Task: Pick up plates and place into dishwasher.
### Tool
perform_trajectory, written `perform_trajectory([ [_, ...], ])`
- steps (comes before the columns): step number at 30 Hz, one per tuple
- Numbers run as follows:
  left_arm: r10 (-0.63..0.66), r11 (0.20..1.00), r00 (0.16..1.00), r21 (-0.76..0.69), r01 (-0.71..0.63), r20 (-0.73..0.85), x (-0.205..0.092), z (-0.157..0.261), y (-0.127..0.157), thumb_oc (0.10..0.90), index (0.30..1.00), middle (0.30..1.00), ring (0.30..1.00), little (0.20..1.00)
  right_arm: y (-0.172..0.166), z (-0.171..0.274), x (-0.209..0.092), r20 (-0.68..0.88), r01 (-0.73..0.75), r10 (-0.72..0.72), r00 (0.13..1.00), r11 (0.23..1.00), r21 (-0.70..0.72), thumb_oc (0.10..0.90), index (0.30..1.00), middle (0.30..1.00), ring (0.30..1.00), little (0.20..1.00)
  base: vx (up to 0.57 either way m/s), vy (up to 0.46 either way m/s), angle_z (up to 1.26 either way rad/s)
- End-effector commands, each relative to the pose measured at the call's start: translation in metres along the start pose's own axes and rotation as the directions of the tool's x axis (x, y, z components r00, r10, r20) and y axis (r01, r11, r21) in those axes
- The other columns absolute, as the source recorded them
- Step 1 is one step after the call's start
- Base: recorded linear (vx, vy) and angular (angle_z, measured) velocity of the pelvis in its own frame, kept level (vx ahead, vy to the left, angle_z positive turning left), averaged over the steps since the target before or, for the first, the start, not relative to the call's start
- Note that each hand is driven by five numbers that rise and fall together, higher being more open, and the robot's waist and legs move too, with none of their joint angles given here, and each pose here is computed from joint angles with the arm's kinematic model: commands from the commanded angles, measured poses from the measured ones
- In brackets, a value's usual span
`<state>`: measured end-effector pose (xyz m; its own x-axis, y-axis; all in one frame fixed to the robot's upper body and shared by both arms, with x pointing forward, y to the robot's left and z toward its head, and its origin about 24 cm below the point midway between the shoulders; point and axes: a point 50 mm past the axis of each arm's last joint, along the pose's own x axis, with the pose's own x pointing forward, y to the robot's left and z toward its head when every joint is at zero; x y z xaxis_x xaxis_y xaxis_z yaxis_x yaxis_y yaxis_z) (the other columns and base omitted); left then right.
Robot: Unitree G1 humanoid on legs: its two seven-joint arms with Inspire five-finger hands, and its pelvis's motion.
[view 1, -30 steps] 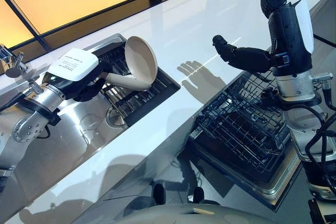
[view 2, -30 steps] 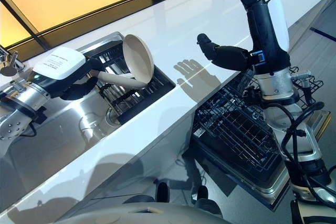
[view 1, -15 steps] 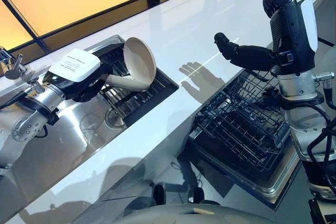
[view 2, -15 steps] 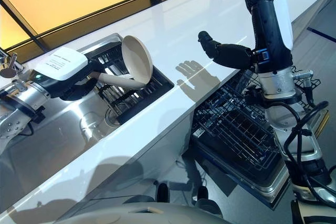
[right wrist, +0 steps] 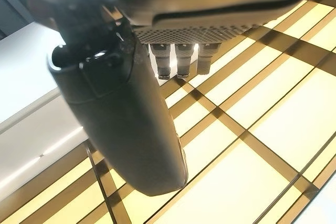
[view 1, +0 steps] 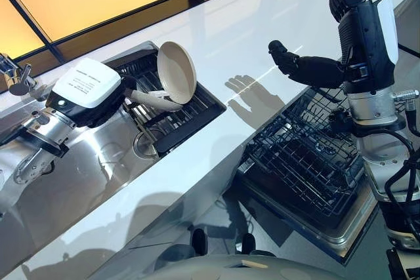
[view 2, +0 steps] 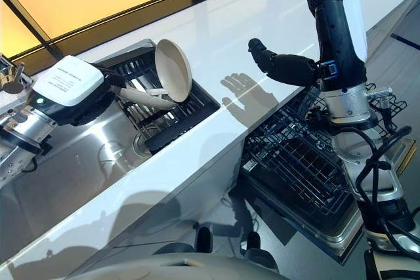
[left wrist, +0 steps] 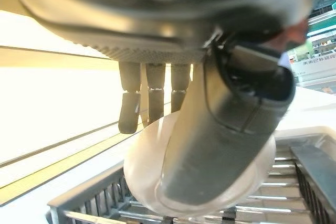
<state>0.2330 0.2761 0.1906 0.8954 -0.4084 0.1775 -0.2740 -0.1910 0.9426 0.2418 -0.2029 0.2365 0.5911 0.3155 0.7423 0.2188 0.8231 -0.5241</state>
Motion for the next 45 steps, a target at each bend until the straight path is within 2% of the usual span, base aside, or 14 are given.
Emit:
perform_trajectory([
  [1,0.599,0.797,0.796,0.16,-0.582,-0.086,0.001,-0.035,0.106,0.1,0.3,0.3,0.3,0.2,-0.025,0.026,0.023,0.174,0.081,-0.081,0.982,0.997,0.005,0.8,0.9,0.9,0.9,0.9,0.0,0.0,0.0],
  [7,0.57,0.821,0.816,0.105,-0.562,-0.093,0.002,-0.03,0.101,0.1,0.3,0.3,0.3,0.2,-0.022,0.026,0.024,0.176,0.082,-0.082,0.981,0.997,0.005,0.8,0.9,0.9,0.9,0.9,0.02,-0.006,0.0],
  [10,0.492,0.87,0.867,0.08,-0.486,-0.079,0.007,-0.028,0.095,0.1,0.3,0.3,0.3,0.2,-0.02,0.025,0.026,0.178,0.082,-0.081,0.981,0.997,0.003,0.8,0.9,0.9,0.9,0.9,0.0,0.0,0.0],
  [13,0.314,0.949,0.947,0.045,-0.311,-0.068,0.015,-0.023,0.082,0.1,0.3,0.3,0.3,0.2,-0.021,0.025,0.026,0.181,0.085,-0.085,0.98,0.996,0.004,0.8,0.9,0.9,0.9,0.9,0.0,0.0,0.0],
  [16,0.068,0.998,0.994,0.026,-0.066,-0.088,0.024,-0.024,0.069,0.1,0.3,0.3,0.3,0.2,-0.019,0.026,0.03,0.183,0.083,-0.082,0.98,0.997,0.003,0.8,0.9,0.9,0.9,0.9,0.0,0.0,0.0],
  [19,-0.099,0.995,0.991,-0.003,0.099,-0.09,0.033,-0.025,0.064,0.1,0.3,0.3,0.3,0.2,-0.017,0.026,0.036,0.184,0.082,-0.081,0.98,0.997,0.004,0.8,0.9,0.9,0.9,0.9,0.0,0.0,0.0],
  [23,-0.258,0.966,0.962,-0.03,0.256,-0.092,0.038,-0.027,0.061,0.1,0.3,0.3,0.3,0.2,-0.016,0.025,0.042,0.181,0.079,-0.08,0.98,0.997,0.009,0.8,0.9,0.9,0.9,0.9,0.0,0.0,0.0],
  [29,-0.295,0.946,0.943,0.093,0.312,-0.156,0.045,-0.036,0.071,0.1,0.3,0.3,0.3,0.2,-0.015,0.022,0.045,0.165,0.07,-0.073,0.984,0.997,0.023,0.8,0.9,0.9,0.9,0.9,0.0,0.0,0.0],
  [36,-0.193,0.916,0.946,0.299,0.269,-0.26,0.037,-0.06,0.09,0.1,0.3,0.3,0.3,0.2,-0.019,0.016,0.043,0.138,0.067,-0.07,0.988,0.997,0.027,0.8,0.9,0.9,0.9,0.9,0.01,-0.002,0.0],
  [45,-0.114,0.862,0.919,0.422,0.28,-0.378,0.016,-0.09,0.087,0.1,0.3,0.3,0.3,0.2,-0.02,0.013,0.041,0.13,0.07,-0.074,0.989,0.997,0.034,0.8,0.9,0.9,0.9,0.9,0.0,0.0,0.0],
])
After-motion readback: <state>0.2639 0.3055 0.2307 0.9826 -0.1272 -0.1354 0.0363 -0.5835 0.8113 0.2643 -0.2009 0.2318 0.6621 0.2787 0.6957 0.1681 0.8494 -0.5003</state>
